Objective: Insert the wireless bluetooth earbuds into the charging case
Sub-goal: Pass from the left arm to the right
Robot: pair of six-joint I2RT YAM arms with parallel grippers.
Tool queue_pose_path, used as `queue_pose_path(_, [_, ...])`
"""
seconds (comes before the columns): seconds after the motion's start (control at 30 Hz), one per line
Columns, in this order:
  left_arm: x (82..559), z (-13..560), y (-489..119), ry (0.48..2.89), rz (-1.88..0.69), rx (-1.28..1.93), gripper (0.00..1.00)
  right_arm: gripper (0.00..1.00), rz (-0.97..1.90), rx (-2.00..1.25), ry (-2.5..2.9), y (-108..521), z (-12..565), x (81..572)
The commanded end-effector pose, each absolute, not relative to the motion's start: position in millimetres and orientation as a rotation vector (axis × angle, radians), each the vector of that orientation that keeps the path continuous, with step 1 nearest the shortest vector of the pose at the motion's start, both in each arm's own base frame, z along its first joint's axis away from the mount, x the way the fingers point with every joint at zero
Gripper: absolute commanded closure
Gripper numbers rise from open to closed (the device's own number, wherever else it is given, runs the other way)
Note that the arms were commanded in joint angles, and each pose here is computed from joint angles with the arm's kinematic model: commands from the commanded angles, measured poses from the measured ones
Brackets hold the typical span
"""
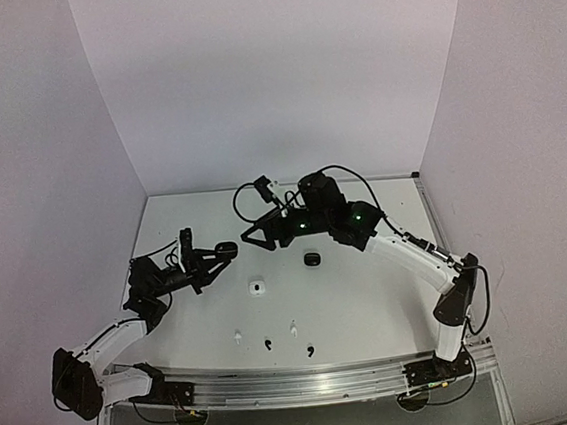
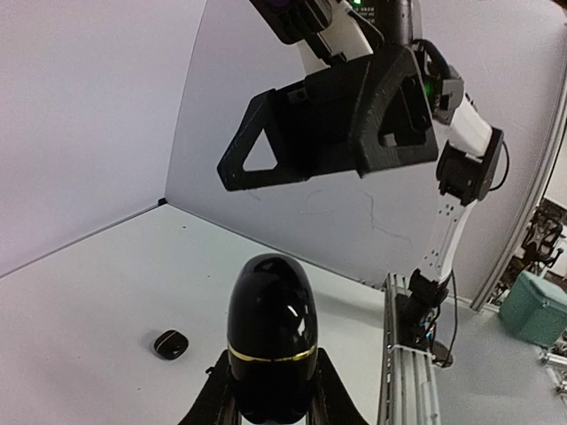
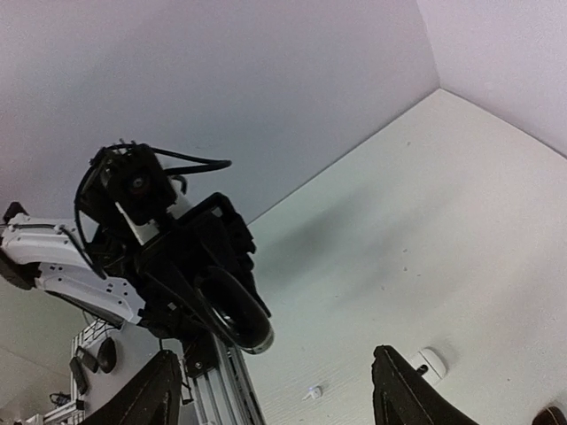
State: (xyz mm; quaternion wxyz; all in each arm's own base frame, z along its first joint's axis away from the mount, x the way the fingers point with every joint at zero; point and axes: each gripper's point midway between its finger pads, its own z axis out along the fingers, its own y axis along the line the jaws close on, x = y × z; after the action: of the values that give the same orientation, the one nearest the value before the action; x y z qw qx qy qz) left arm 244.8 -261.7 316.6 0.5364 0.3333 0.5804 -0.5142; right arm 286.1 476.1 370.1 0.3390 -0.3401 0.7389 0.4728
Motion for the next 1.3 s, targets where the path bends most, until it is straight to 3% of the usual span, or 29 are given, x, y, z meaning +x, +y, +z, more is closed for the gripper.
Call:
queue_pose_path(0.0, [236.4,358.6,-263.1,1.278,-1.312,0.798,1.0,0.39,1.443,-1.067,1.826,498.6,384.4,253.5])
queue_pose_path(0.43, [230.8,369.1,-265.7,1.246,-1.345,0.836,1.0,0.54,1.549,-1.07,1.803,512.3,379.0,252.7])
queue_pose_path(0.73, [231.7,371.3,-266.6,1.242,-1.353,0.837,1.0,0.55,1.538,-1.069,1.815,514.2,371.6,255.3])
queue_pose_path(1.03, [231.7,370.7,-267.5,1.237,-1.355,0.848,1.0,0.88,1.614,-1.102,1.811,523.9,367.6,252.5])
queue_pose_path(1.27, [233.3,369.7,-267.3,1.247,-1.36,0.831,1.0,1.0,1.661,-1.137,1.799,525.3,366.2,246.3])
